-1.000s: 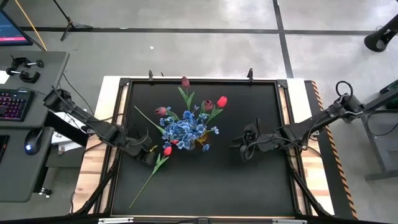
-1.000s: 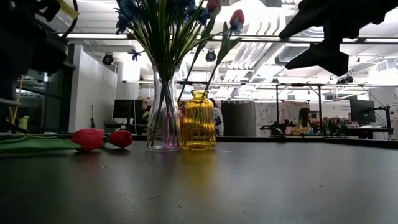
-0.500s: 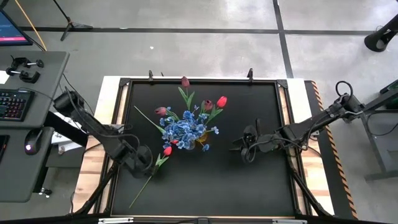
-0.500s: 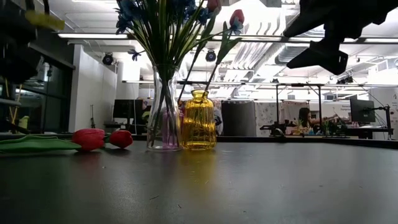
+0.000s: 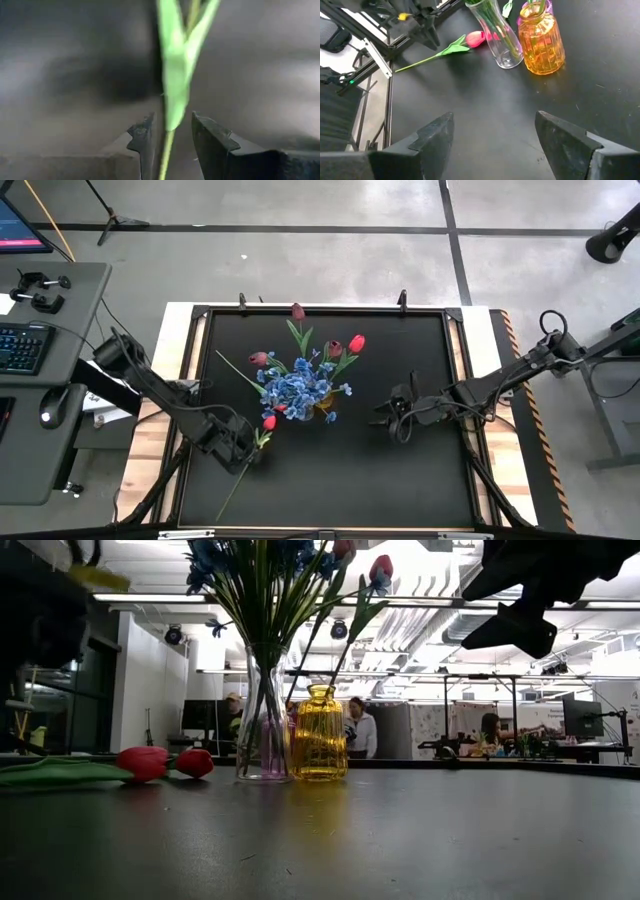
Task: Sort flowers into vase by color
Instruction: Put the bottom red flower into the yellow vase
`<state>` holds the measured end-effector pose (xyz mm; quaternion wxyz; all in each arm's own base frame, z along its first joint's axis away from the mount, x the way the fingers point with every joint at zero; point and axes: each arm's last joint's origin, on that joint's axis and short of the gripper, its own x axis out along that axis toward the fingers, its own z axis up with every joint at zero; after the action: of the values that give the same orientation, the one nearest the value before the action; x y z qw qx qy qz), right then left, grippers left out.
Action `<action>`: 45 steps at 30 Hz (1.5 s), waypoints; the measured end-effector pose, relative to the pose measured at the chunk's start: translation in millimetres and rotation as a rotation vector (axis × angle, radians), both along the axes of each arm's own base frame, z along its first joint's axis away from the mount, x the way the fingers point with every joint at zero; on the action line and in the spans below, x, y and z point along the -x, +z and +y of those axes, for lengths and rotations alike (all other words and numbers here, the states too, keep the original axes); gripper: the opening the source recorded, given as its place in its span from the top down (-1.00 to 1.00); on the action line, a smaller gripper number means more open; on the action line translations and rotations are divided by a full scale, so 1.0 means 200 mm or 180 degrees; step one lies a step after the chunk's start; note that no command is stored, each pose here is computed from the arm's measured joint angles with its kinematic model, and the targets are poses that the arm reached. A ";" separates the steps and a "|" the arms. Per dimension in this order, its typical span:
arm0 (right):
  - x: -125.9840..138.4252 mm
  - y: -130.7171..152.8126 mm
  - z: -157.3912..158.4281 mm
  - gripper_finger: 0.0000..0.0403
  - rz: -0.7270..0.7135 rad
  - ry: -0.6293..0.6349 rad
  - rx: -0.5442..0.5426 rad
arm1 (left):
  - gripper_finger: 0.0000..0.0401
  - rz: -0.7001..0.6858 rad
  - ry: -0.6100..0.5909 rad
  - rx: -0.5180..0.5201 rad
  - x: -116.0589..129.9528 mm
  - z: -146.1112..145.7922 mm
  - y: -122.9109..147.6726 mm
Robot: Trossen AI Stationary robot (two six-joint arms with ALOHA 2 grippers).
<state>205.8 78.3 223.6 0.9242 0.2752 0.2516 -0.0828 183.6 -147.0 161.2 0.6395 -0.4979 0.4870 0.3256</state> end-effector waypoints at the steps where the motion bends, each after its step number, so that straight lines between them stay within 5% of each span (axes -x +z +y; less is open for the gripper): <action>1: 0.00 0.00 0.00 -0.32 0.0000 0.0001 0.0002 | 0.46 -0.0066 -0.0007 -0.0026 -0.01 0.00 0.01; 11: 0.00 0.00 0.00 -0.32 0.0006 0.0057 0.0133 | 0.46 0.0166 -0.0330 0.0086 -0.01 0.01 0.01; 18: 0.00 0.00 -0.01 -0.32 -0.0028 -0.0132 0.0147 | 0.46 -0.0134 -0.0462 0.0306 -0.06 -0.04 0.01; 28: 0.00 0.00 -0.02 -0.32 -0.0095 -0.0374 0.0183 | 0.49 0.0146 -0.0684 -0.0199 -0.01 0.00 -0.03; 35: 0.00 0.00 -0.02 -0.32 -0.0132 -0.0542 0.0019 | 0.50 0.0029 -0.0906 -0.0014 -0.03 -0.03 -0.02; 45: 0.00 0.01 -0.03 -0.32 -0.0176 -0.0694 -0.0007 | 0.50 0.0002 -0.0928 -0.0201 -0.03 -0.02 -0.03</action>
<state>205.8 72.8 225.0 0.9160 0.3042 0.1947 -0.1749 190.3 -150.5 155.9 0.6952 -0.4013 0.5439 0.2445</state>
